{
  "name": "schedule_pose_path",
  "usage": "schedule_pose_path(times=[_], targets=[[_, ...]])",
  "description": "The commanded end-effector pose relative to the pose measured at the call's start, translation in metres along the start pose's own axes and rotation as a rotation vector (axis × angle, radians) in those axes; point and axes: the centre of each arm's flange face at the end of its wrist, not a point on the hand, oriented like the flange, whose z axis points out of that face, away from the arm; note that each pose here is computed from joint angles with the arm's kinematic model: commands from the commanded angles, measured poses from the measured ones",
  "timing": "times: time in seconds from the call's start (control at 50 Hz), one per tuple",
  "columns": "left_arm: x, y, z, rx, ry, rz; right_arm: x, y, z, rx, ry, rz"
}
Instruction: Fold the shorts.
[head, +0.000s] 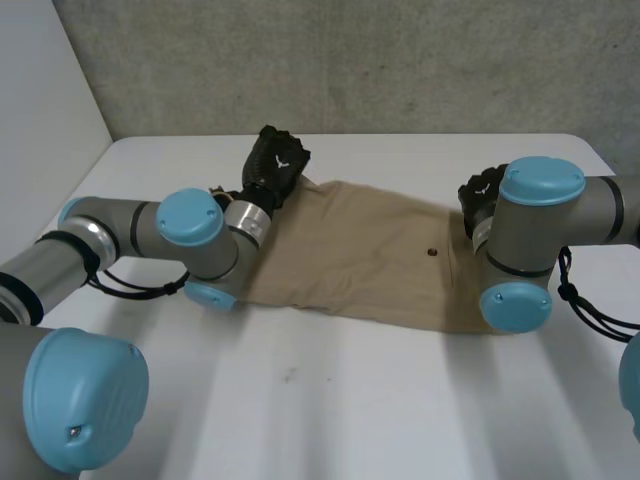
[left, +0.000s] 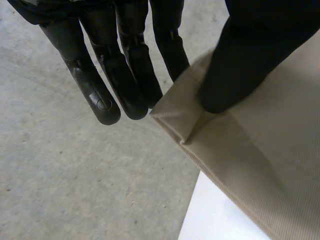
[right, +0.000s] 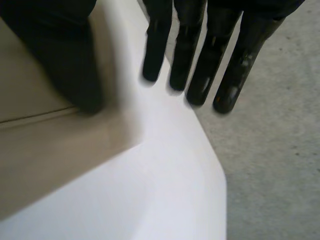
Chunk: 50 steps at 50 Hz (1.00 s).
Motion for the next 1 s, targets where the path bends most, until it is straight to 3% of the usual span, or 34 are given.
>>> schedule_pose_path(times=[0.02, 0.26, 0.44, 0.52, 0.6, 0.76, 1.0], targets=[[0.009, -0.001, -0.01, 0.024, 0.044, -0.018, 0.016, -0.015, 0.003, 0.068, 0.098, 0.03], [-0.047, -0.063, -0.033, 0.095, -0.043, -0.042, 0.09, -0.065, -0.054, 0.23, 0.145, 0.232], [-0.083, -0.091, -0.08, -0.008, -0.099, -0.266, 0.092, -0.031, -0.099, 0.087, -0.016, 0.263], [-0.083, -0.092, -0.101, -0.077, -0.072, -0.384, 0.084, -0.016, -0.104, 0.023, -0.061, 0.335], [-0.073, -0.086, -0.121, -0.182, -0.01, -0.481, 0.064, 0.013, -0.112, -0.066, -0.172, 0.507], [-0.058, -0.08, -0.152, -0.374, 0.079, -0.645, 0.051, 0.041, -0.115, -0.132, -0.262, 0.586], [-0.053, -0.069, -0.165, -0.452, 0.07, -0.711, 0.032, 0.07, -0.097, -0.169, -0.249, 0.577]])
